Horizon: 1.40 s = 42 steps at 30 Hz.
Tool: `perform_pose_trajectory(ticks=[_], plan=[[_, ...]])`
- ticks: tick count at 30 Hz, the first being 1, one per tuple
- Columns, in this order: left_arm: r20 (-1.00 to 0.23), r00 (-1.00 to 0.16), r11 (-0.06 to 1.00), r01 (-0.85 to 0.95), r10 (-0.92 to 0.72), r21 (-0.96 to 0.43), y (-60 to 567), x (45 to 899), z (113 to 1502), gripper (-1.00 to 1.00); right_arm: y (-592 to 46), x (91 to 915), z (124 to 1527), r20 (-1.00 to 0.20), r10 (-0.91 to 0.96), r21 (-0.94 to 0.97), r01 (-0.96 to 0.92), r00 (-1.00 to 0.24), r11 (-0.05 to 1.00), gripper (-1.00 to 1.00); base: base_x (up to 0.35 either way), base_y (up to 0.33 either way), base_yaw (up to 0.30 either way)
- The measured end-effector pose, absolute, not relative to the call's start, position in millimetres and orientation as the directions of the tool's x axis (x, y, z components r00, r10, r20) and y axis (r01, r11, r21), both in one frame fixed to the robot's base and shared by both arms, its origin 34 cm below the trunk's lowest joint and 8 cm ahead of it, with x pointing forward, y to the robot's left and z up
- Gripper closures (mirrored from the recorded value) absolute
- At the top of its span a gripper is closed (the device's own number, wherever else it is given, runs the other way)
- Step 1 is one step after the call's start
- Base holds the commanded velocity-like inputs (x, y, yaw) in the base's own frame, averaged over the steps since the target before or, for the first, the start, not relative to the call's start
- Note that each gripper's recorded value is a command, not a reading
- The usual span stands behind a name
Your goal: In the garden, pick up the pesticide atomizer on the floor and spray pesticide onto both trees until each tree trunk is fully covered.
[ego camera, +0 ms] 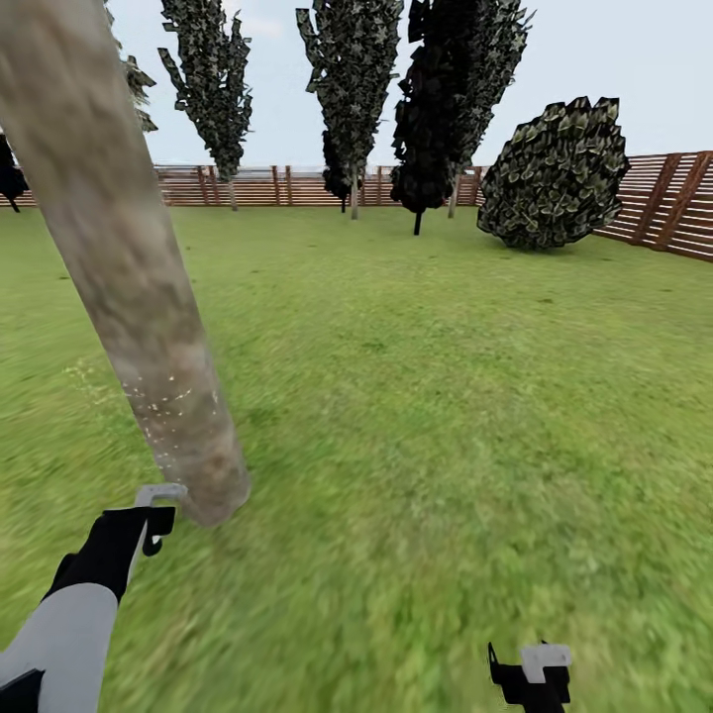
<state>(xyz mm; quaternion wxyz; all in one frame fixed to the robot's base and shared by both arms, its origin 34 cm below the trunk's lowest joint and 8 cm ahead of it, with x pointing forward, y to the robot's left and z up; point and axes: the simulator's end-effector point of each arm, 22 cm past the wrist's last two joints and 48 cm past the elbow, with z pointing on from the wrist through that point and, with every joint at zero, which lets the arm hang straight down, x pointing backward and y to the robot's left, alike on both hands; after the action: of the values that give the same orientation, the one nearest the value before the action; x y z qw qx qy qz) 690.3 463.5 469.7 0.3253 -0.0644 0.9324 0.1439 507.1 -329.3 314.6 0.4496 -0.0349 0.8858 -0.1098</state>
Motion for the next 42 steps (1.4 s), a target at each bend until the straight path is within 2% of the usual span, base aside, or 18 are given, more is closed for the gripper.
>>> perform_pose_trajectory(ticks=[7,23,42], plan=[[-0.612,-0.791,0.953,-0.209,-0.032,0.221,460.0,686.3,461.9,1.00,-327.9,507.2,314.4,-0.789,-0.160,-0.225,0.036,-0.593,0.974,-1.00,0.021,-0.271,0.022],[-0.612,-0.790,0.952,-0.212,-0.034,0.220,460.5,686.0,461.8,1.00,-328.0,507.2,314.5,-0.789,-0.160,-0.225,0.037,-0.593,0.974,-1.00,0.014,-0.274,0.256],[-0.612,-0.790,0.951,-0.215,-0.037,0.221,462.1,685.5,461.9,1.00,-328.5,507.2,314.5,-0.789,-0.160,-0.226,0.037,-0.593,0.974,-1.00,0.161,-0.257,0.008]])
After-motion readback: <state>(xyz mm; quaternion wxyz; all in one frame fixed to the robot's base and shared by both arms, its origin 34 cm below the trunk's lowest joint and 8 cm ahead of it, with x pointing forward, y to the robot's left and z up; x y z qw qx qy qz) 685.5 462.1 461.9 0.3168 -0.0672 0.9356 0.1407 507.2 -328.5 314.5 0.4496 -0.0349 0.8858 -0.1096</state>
